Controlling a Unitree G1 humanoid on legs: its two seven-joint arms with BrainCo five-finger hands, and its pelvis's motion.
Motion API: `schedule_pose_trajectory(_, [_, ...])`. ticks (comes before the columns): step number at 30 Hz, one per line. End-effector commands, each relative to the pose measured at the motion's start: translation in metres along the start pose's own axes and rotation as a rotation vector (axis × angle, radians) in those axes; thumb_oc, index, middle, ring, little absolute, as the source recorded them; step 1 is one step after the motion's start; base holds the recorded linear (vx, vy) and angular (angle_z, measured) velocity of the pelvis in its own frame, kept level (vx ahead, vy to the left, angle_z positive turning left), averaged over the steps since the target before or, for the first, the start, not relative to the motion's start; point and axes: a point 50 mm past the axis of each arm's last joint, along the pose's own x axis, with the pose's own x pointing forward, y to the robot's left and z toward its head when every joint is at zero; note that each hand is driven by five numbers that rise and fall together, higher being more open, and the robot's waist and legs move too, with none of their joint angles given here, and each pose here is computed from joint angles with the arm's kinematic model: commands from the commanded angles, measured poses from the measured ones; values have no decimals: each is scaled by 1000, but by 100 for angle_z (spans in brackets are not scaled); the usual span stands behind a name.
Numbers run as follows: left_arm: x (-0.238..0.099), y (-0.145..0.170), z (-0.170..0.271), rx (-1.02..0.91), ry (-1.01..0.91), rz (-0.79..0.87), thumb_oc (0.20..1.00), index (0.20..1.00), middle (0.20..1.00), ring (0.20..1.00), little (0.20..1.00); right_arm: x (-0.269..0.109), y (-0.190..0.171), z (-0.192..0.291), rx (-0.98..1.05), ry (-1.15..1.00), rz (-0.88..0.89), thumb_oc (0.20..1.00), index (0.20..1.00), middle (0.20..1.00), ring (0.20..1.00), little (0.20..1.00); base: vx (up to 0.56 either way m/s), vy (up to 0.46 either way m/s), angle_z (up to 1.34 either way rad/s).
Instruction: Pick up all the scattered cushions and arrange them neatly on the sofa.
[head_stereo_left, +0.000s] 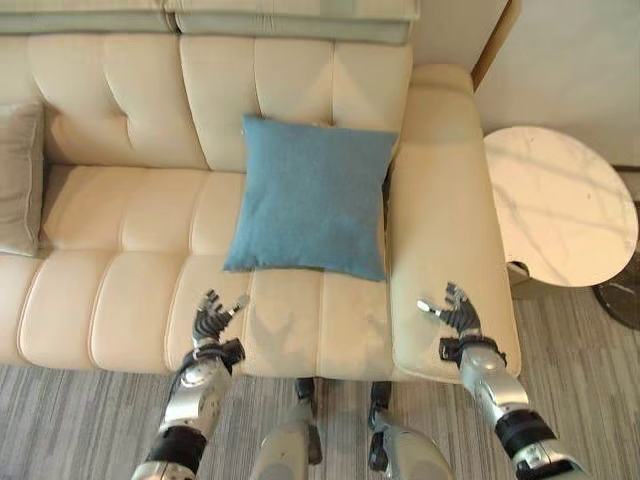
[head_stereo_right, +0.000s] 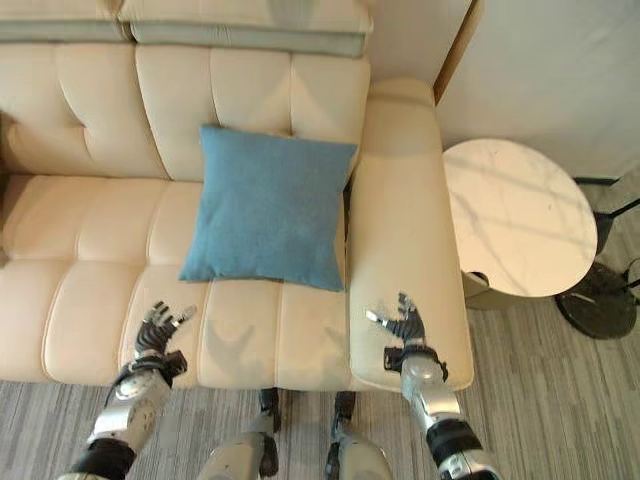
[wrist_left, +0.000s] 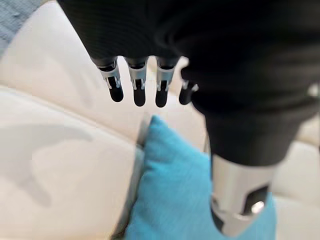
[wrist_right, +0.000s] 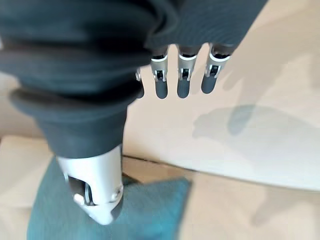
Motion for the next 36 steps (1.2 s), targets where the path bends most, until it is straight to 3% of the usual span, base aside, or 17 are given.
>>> schedule_pose_trajectory(1, [-3,0,-10,105,13,-44,1000,1000,1000,1000,1000,-1,2,-5,-47,5,37,1000,1000,1000,1000,1000,-22,49,-19])
schedule_pose_trajectory(5, [-15,-7,-37,229,101,-115,1000,1000,1000,1000,1000,-14,3,-28,-74,59,37,1000,1000,1000,1000,1000,-38,81,-7])
schedule_pose_trajectory(12, [-17,-9,-35,332,73,-167,1000,1000,1000,1000,1000,-19,9,-39,-95,91,73,1000,1000,1000,1000,1000,-154,33,-19])
schedule_pose_trajectory(19, [-25,3,-45,334,116,-150,1000,1000,1000,1000,1000,-28,-1,-46,-68,96,52,1000,1000,1000,1000,1000,-144,-73,-19])
schedule_pose_trajectory(29, [-16,17,-18,312,27,-84,1000,1000,1000,1000,1000,-27,-39,-35,-128,62,-42,1000,1000,1000,1000,1000,-319,-223,3])
schedule_pose_trajectory(36, [-18,19,-18,260,28,-69,1000,1000,1000,1000,1000,-27,-38,-33,-157,61,-8,1000,1000,1000,1000,1000,-184,-87,5])
